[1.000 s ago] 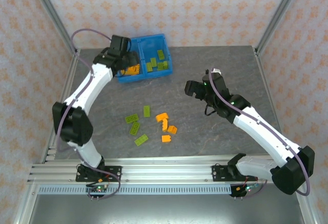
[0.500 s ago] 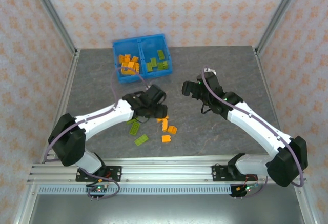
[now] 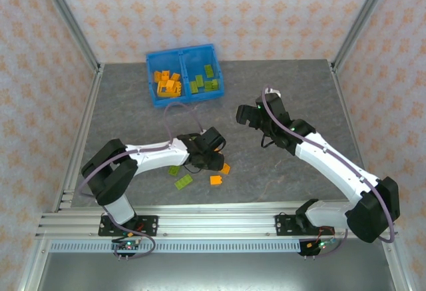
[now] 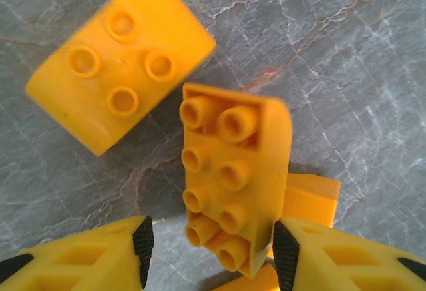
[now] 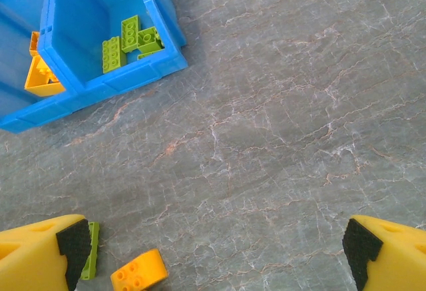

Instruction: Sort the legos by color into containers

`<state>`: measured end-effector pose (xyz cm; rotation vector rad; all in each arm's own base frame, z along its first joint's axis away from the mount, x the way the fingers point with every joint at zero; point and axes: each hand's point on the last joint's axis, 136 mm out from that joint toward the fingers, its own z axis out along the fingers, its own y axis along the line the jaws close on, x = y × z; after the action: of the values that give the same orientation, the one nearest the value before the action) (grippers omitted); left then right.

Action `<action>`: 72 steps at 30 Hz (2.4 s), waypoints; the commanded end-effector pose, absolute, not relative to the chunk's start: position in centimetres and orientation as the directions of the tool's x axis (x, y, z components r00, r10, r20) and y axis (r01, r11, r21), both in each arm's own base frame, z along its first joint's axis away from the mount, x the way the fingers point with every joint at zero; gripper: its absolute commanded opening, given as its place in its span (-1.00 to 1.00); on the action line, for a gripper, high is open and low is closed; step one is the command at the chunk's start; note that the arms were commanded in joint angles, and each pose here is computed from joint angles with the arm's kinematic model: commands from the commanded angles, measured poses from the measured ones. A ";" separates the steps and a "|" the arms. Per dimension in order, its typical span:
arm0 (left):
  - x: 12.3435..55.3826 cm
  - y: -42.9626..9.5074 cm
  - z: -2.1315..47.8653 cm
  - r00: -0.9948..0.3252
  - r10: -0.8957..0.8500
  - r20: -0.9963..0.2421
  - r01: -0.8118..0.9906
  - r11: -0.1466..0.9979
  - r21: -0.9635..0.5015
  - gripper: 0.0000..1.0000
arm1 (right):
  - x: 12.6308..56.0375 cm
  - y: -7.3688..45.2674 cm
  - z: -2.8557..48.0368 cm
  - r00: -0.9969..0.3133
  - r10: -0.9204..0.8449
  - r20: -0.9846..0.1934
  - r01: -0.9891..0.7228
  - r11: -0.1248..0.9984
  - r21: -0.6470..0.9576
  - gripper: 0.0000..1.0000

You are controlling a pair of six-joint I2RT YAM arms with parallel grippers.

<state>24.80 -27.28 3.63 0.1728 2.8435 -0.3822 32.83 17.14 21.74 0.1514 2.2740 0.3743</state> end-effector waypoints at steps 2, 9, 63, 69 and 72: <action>25.5 -27.4 2.9 -0.949 0.111 -0.295 0.178 0.961 -0.211 0.05 | 32.4 16.8 21.8 -0.663 0.234 -0.711 -0.006 0.948 0.318 0.97; 26.3 -27.8 2.0 -0.944 0.115 -0.310 0.182 0.964 -0.195 -0.01 | 32.3 16.8 22.0 -0.661 0.232 -0.714 -0.010 0.948 0.317 0.97; 29.8 -27.9 0.3 -0.790 0.522 -0.322 0.522 0.848 0.094 0.00 | 31.3 15.6 23.3 -0.638 0.253 -0.727 0.008 0.946 0.323 0.98; 28.9 -27.0 1.1 -0.790 0.518 -0.327 0.519 0.850 0.091 -0.09 | 31.5 15.9 23.3 -0.642 0.257 -0.722 0.006 0.944 0.331 0.97; 28.4 -27.2 1.0 -0.792 0.519 -0.321 0.527 0.847 0.068 -0.13 | 31.5 16.0 23.1 -0.644 0.263 -0.718 0.009 0.941 0.337 0.98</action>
<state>30.41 -28.78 2.36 0.7598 2.6067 -0.0598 31.54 16.11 23.73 0.1683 2.2346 0.3955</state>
